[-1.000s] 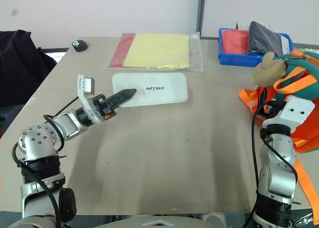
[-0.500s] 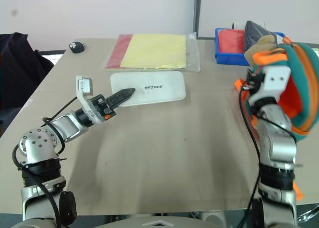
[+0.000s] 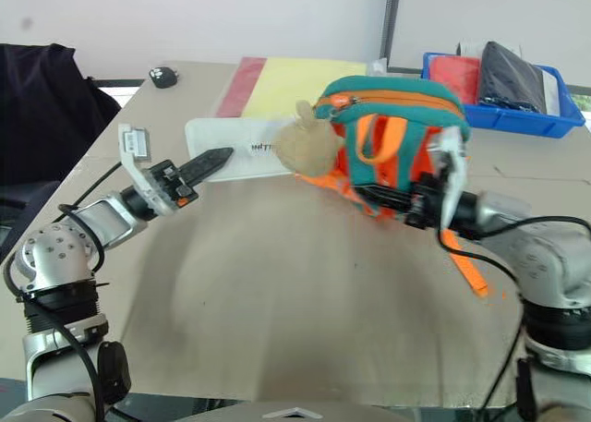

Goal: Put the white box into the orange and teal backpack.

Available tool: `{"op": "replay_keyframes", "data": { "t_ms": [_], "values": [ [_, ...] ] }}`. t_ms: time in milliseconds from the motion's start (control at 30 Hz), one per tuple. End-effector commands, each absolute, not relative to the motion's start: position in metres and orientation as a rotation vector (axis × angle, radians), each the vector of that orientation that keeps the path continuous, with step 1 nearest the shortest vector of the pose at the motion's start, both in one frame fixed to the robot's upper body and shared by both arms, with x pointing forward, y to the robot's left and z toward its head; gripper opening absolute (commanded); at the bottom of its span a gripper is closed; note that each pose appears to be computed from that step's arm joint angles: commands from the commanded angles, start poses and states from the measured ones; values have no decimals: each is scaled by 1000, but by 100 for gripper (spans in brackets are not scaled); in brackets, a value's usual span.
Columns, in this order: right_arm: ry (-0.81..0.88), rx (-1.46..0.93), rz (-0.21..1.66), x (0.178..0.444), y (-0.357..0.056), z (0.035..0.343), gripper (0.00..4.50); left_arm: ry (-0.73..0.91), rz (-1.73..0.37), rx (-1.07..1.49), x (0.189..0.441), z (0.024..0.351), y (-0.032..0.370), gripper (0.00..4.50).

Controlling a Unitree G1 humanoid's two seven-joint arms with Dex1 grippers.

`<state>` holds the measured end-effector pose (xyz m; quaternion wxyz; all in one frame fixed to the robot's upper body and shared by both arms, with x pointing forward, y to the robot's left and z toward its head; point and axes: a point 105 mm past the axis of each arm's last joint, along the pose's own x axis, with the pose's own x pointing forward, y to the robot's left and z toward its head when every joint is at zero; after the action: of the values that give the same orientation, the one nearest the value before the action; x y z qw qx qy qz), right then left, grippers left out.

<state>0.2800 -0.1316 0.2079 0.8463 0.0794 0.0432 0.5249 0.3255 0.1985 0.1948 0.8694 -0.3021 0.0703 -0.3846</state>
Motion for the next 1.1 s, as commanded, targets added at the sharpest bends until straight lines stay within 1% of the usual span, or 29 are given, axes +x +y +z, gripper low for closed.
{"op": "replay_keyframes", "data": {
  "t_ms": [33,100,200,300,400,500,567,700,800,1000,1100],
  "values": [
    [19,103,1018,280,-161,222,85,30,-925,-612,311,224,195,120],
    [-2,125,997,280,-163,227,85,16,-965,-602,307,227,194,120],
    [-28,206,1067,270,-152,238,85,-30,-979,-557,308,236,194,120],
    [-25,307,1179,252,-138,248,85,-56,-1032,-534,305,247,190,120],
    [18,374,1305,229,-127,255,85,-74,-1029,-497,307,249,188,120],
    [59,419,1369,215,-124,258,85,-115,-1020,-513,311,257,187,120],
    [75,427,1359,214,-125,258,85,-134,-1037,-516,311,264,184,120],
    [89,439,1298,220,-131,254,85,-213,-1001,-428,318,274,182,120],
    [83,439,1279,222,-132,254,85,-233,-1060,-399,313,279,175,120],
    [70,455,1271,223,-129,254,85,-198,-1155,-215,307,258,144,120],
    [63,464,1268,223,-128,256,85,-231,-1150,-115,311,251,140,120]
  ]
}}
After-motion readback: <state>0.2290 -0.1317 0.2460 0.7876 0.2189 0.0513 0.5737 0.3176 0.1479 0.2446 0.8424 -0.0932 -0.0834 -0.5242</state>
